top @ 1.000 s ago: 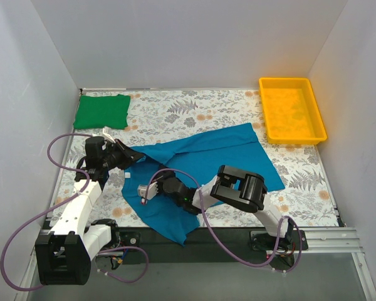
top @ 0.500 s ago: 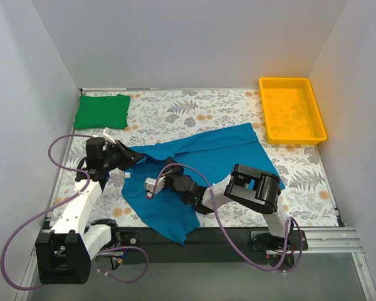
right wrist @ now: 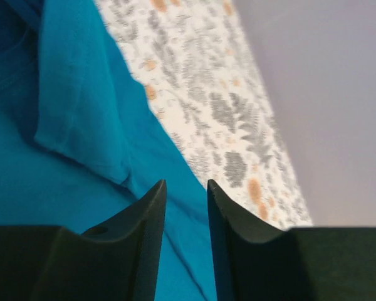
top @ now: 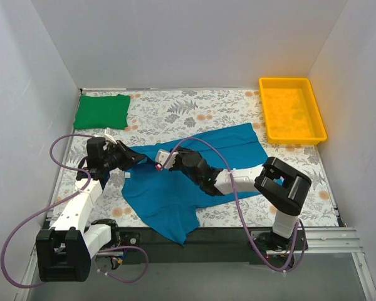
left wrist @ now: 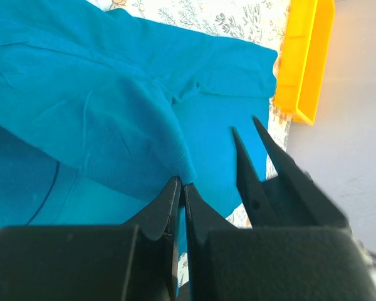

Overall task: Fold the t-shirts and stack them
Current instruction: Fold the tshirt

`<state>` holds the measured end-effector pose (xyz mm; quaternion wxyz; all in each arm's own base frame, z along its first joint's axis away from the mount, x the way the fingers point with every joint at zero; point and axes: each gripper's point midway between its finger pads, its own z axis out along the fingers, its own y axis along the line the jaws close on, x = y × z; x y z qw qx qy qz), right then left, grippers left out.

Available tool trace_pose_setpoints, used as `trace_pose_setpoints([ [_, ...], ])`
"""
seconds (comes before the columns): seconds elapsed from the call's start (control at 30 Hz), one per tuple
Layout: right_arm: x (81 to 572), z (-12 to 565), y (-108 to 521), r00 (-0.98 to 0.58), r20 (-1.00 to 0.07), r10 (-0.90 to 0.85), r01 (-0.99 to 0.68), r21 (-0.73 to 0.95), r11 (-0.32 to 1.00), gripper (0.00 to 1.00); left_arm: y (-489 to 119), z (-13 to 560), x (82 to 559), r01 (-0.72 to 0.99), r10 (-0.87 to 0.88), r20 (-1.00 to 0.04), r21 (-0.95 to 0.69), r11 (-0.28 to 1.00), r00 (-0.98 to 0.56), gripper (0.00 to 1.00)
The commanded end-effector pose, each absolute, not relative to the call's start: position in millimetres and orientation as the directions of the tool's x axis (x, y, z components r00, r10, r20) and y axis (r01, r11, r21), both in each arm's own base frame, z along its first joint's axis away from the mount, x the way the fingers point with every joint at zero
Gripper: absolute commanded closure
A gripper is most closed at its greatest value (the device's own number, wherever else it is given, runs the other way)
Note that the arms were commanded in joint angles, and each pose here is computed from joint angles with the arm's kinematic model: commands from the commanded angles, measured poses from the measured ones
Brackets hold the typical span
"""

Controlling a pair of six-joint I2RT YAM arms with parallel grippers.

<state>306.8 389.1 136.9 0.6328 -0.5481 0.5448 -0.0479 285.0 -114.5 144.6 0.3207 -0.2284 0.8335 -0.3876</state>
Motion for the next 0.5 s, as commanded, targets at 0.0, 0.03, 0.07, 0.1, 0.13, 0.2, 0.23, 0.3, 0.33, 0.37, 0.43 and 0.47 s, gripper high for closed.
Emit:
trace_pose_setpoints([
  [0.0, 284.0, 105.3, 408.8, 0.266, -0.773, -0.576, -0.814, -0.5, 0.295, 0.59, -118.5, 147.4, 283.7, -0.099, -0.612, -0.362, -0.803, 0.588, -0.703, 1.0],
  [0.03, 272.3, 89.2, 407.0, 0.238, -0.761, -0.603, -0.863, -0.45, 0.228, 0.56, -118.6, 147.1, 283.7, -0.101, -0.613, -0.36, -0.803, 0.587, -0.703, 1.0],
  [0.07, 265.9, 88.6, 412.6, 0.239, -0.77, -0.591, -0.887, -0.421, 0.19, 0.53, -118.3, 147.3, 284.0, -0.101, -0.613, -0.361, -0.802, 0.589, -0.703, 1.0],
  [0.1, 251.0, 85.4, 421.5, 0.245, -0.789, -0.563, -0.92, -0.373, 0.122, 0.46, -118.3, 147.2, 284.4, -0.103, -0.614, -0.359, -0.802, 0.588, -0.703, 1.0],
  [0.13, 243.0, 74.2, 422.8, 0.227, -0.784, -0.578, -0.936, -0.339, 0.093, 0.44, -119.0, 148.0, 284.5, -0.101, -0.613, -0.357, -0.805, 0.585, -0.705, 1.0],
  [0.2, 240.3, 70.9, 431.6, 0.185, -0.799, -0.572, -0.952, -0.29, 0.097, 0.4, -119.3, 148.3, 284.8, -0.102, -0.615, -0.354, -0.807, 0.582, -0.704, 1.0],
  [0.23, 242.8, 71.3, 434.7, 0.164, -0.804, -0.572, -0.954, -0.277, 0.115, 0.37, -119.3, 148.9, 285.1, -0.101, -0.615, -0.355, -0.807, 0.582, -0.704, 1.0],
  [0.3, 253.3, 73.2, 443.4, 0.112, -0.815, -0.568, -0.951, -0.254, 0.176, 0.36, -119.4, 150.0, 285.3, -0.099, -0.616, -0.356, -0.808, 0.581, -0.703, 1.0],
  [0.33, 256.5, 73.8, 445.7, 0.095, -0.817, -0.569, -0.95, -0.246, 0.195, 0.35, -119.4, 150.0, 285.4, -0.099, -0.616, -0.356, -0.808, 0.581, -0.703, 1.0],
  [0.37, 258.4, 73.4, 448.5, 0.065, -0.823, -0.565, -0.95, -0.225, 0.218, 0.35, -119.4, 149.6, 285.4, -0.101, -0.616, -0.355, -0.808, 0.581, -0.703, 1.0],
  [0.43, 266.3, 75.7, 455.1, 0.038, -0.83, -0.557, -0.942, -0.215, 0.256, 0.31, -119.8, 149.3, 285.3, -0.102, -0.615, -0.352, -0.808, 0.58, -0.706, 1.0],
  [0.47, 269.6, 75.9, 457.3, 0.007, -0.835, -0.55, -0.936, -0.199, 0.29, 0.31, -119.8, 150.2, 285.8, -0.1, -0.616, -0.353, -0.809, 0.579, -0.705, 1.0],
])
